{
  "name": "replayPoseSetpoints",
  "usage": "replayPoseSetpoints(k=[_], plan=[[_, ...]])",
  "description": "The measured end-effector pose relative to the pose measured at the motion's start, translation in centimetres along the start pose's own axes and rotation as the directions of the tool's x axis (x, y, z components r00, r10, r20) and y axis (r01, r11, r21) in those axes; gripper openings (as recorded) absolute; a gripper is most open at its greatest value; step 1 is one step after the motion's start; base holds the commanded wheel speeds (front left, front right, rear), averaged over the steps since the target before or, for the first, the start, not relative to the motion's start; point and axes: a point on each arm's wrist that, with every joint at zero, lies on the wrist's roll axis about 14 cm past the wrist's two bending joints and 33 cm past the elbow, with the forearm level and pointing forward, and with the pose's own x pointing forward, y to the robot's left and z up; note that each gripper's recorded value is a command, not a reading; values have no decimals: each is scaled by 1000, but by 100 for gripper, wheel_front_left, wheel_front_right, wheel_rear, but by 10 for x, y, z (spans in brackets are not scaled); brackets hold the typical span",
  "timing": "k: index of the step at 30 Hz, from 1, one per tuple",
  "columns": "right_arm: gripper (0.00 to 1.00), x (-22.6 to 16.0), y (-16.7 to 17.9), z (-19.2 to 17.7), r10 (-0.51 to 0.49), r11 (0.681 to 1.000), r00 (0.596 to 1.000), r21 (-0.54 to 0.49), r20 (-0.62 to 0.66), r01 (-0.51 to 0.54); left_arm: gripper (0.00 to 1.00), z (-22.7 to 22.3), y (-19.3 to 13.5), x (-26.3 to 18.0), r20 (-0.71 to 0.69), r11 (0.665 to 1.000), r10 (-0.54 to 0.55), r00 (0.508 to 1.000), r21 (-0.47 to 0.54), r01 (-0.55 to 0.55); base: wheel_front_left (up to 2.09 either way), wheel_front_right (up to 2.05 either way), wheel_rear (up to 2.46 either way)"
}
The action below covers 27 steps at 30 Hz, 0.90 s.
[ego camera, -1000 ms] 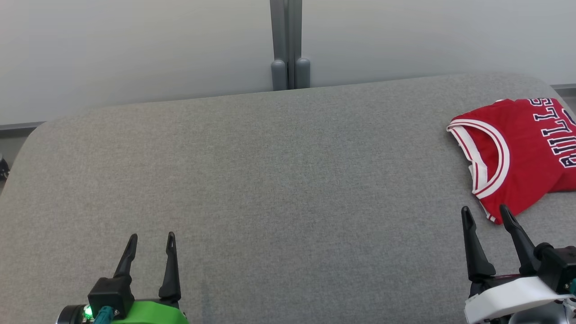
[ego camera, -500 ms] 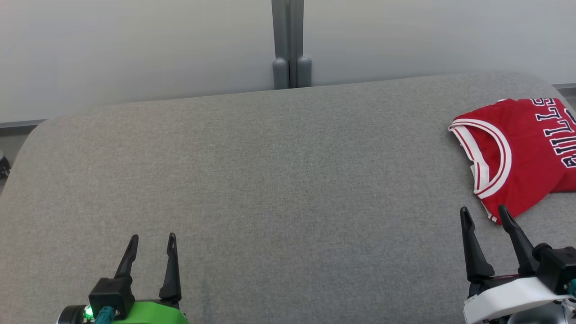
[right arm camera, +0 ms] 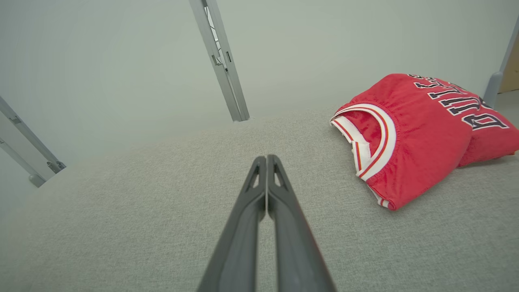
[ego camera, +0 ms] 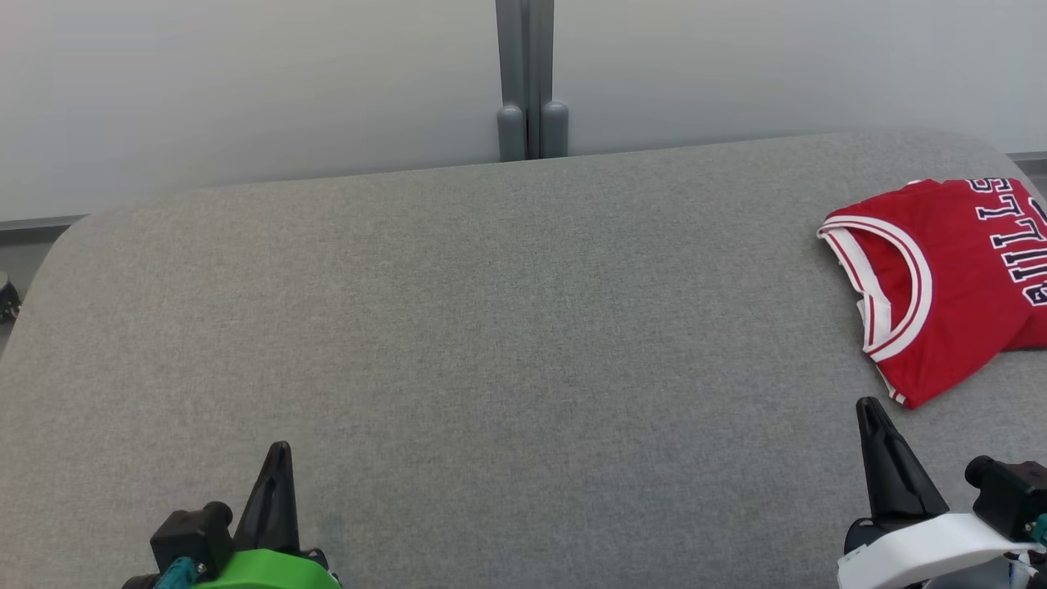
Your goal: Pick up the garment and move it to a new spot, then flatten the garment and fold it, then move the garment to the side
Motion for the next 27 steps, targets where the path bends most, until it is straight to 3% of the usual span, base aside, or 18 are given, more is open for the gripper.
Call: replayPoseSetpoints(k=[13,27], plan=[[0,9,-3,-5,-3,971,1000,239,-2,4,0,-4,12,4,-51,971,49,997,-230,-59,0,0,0],[0,18,-6,-6,-11,895,1000,446,0,10,0,-1,18,11,-72,894,62,996,-439,-87,0,0,0]])
